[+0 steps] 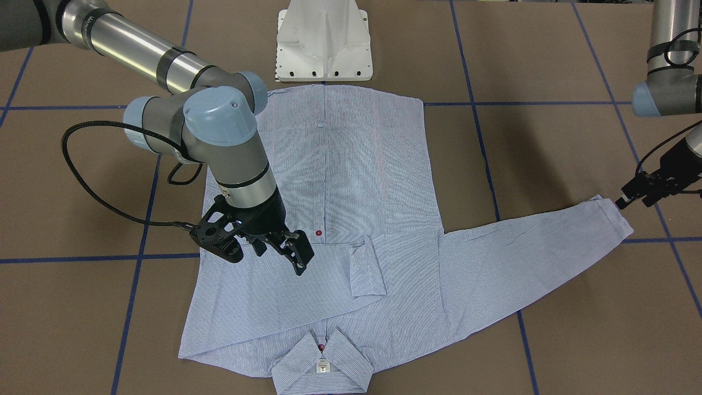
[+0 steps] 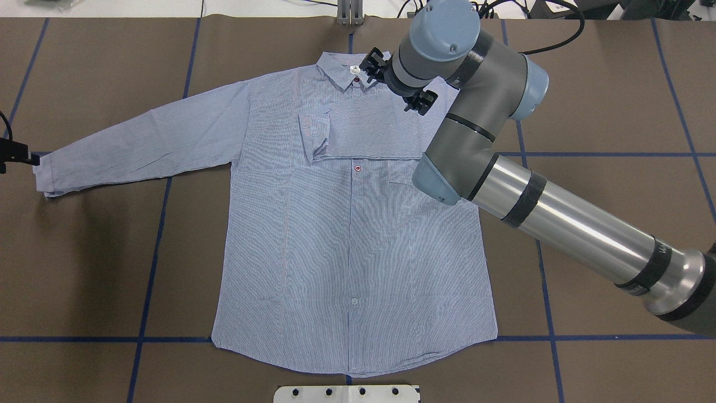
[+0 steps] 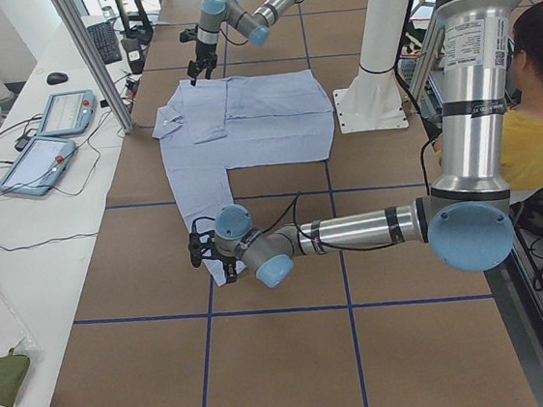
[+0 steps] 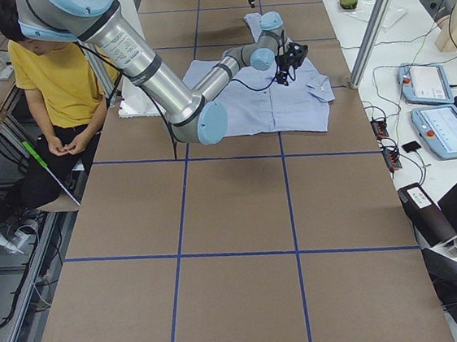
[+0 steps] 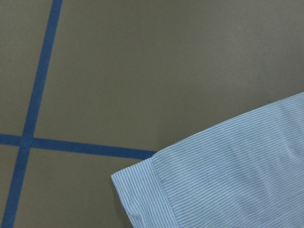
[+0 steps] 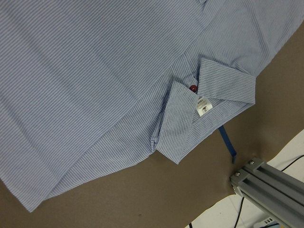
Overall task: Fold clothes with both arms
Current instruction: 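Release the sleeve with the right gripper while the left gripper grasps the other cuff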
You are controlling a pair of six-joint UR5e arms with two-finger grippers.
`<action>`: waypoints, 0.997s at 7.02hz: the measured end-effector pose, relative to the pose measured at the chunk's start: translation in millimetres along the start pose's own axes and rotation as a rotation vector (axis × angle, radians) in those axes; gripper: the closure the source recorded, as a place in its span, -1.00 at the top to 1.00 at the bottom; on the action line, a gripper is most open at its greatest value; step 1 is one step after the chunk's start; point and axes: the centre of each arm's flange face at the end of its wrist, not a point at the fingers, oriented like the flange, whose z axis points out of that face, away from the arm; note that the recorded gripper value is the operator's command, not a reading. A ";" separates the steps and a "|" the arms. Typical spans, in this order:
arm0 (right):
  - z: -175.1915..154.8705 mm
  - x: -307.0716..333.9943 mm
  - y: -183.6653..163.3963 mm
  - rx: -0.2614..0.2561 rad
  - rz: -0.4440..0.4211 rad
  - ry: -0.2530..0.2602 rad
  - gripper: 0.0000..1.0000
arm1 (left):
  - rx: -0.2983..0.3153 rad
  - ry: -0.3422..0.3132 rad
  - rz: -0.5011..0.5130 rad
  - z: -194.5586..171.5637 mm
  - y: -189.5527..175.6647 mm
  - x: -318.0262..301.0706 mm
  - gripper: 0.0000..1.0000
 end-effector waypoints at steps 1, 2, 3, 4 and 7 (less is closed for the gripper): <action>-6.2 3.2 0.3 0.000 -0.006 -0.011 0.99 | -0.010 -0.001 -0.005 6.8 4.2 -3.8 0.33; -8.0 6.3 0.0 0.000 -0.009 -0.014 0.99 | -0.018 -0.002 -0.005 11.5 7.1 -5.5 0.28; -7.6 9.4 -0.7 0.001 -0.015 -0.012 0.99 | -0.024 -0.003 -0.005 15.0 9.2 -6.5 0.21; -6.9 11.5 -1.3 0.001 -0.018 -0.010 0.99 | -0.030 -0.002 0.000 18.6 11.3 -5.4 0.17; -4.6 15.2 -1.8 0.002 -0.019 -0.005 0.99 | -0.040 0.001 0.012 24.3 15.0 -1.7 -0.02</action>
